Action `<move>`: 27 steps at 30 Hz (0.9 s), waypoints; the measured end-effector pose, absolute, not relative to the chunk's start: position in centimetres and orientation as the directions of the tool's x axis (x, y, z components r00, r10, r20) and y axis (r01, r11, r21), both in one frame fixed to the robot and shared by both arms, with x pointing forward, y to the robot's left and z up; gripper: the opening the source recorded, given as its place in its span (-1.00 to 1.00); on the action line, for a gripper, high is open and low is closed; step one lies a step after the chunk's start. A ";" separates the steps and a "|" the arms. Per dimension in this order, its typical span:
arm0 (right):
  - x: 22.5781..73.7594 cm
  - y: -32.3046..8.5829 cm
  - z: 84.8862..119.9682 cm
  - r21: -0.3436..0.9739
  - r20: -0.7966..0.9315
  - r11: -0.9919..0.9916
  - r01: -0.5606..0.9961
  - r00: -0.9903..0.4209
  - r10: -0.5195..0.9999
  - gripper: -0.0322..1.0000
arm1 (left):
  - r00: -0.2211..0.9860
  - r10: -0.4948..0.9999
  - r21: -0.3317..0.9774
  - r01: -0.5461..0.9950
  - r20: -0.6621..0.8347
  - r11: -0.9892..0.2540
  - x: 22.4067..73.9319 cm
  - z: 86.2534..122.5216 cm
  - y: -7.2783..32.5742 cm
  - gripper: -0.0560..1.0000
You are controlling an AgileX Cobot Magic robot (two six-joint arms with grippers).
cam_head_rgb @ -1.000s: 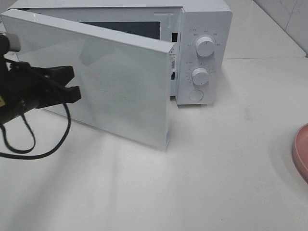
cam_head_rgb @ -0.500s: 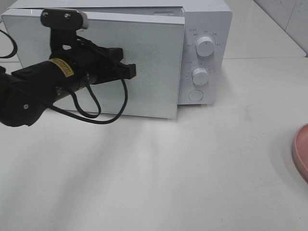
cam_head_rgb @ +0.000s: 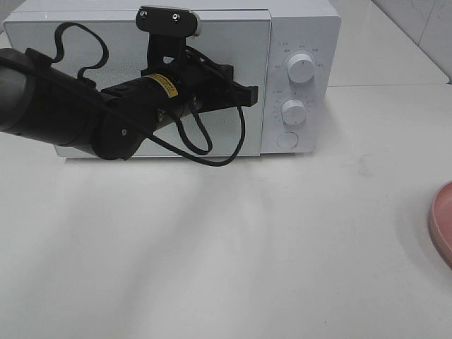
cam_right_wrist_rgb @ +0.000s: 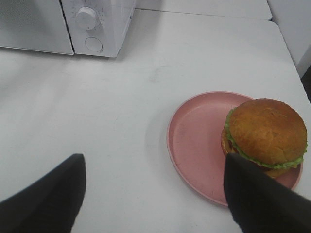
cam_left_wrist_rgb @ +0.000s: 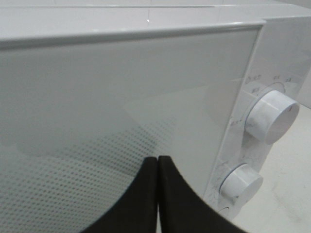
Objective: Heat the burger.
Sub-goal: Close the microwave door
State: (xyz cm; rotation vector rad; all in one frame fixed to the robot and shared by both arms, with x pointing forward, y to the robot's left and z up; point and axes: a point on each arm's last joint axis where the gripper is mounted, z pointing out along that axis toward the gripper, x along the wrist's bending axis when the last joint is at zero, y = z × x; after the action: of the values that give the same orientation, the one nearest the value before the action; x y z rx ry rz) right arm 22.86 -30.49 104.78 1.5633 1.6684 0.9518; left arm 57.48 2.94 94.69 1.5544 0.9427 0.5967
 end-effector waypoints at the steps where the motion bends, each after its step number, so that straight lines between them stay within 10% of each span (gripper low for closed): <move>1: 22.9 -30.5 104.8 0.852 0.018 0.024 0.523 -0.075 0.997 0.50 | 0.546 0.828 0.970 0.241 -0.126 -0.012 57.5 94.7 2.9 -0.89; 27: 22.9 -30.5 104.8 0.852 0.018 0.024 0.523 -0.075 0.997 0.50 | 0.554 0.826 0.970 0.240 -0.104 -0.039 57.6 93.9 2.4 -0.89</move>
State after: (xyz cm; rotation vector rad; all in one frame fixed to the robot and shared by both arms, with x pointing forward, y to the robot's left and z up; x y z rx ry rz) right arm 22.86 -30.49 104.78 1.5633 1.6684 0.9518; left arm 57.62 2.44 93.90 1.5807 0.9298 0.6051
